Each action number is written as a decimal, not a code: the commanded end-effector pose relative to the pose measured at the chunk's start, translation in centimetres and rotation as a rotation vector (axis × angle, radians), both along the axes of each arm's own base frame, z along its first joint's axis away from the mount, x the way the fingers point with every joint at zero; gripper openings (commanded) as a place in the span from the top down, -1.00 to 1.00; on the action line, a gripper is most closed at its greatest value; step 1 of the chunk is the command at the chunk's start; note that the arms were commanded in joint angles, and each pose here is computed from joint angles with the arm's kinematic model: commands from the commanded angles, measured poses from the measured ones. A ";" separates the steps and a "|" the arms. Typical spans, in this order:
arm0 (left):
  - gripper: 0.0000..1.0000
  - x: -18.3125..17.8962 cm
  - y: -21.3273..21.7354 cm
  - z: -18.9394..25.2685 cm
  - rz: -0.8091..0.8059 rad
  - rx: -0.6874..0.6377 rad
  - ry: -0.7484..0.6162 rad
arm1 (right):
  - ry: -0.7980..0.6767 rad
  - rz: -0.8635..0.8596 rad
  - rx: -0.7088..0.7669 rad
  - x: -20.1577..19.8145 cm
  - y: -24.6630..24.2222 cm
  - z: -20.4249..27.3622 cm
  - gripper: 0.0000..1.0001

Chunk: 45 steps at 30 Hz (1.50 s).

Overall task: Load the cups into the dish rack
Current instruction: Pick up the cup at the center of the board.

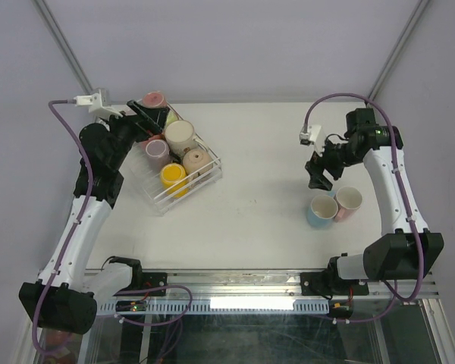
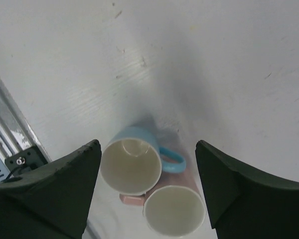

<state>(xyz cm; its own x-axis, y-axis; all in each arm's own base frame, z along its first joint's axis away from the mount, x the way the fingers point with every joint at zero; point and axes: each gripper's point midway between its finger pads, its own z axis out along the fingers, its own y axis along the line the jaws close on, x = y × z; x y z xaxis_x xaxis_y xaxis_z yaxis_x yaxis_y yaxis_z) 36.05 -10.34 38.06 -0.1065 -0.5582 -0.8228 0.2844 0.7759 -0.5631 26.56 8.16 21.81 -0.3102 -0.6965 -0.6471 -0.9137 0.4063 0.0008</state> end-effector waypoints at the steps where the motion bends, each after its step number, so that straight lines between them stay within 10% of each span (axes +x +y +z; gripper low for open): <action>1: -0.98 -0.6 -1.1 2.6 -0.065 -0.051 -0.104 | 0.089 0.047 -0.252 -3.2 -4.5 -2.2 -0.57; 16: -0.98 -1.7 -1.1 1.3 -0.074 -0.072 -0.094 | -0.263 0.500 -0.349 -0.9 -4.3 -7.4 -0.54; 26: -0.98 -2.8 -0.7 1.0 -0.056 -0.088 -0.094 | -0.205 0.580 -0.310 -0.2 -3.7 -10.3 -0.26; 45: -0.98 -3.0 -0.8 1.5 -0.065 -0.080 -0.102 | -0.183 0.573 -0.171 0.7 0.5 -10.6 1.00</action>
<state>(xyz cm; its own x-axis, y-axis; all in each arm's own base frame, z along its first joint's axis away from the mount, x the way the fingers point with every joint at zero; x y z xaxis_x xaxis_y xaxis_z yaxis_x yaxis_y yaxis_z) 33.79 -10.92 37.38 -0.1064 -0.6124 -0.7833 0.3389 0.7183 -0.6076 24.95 6.31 8.87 0.2409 -0.8668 -0.4366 -0.9704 -0.2072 -0.1242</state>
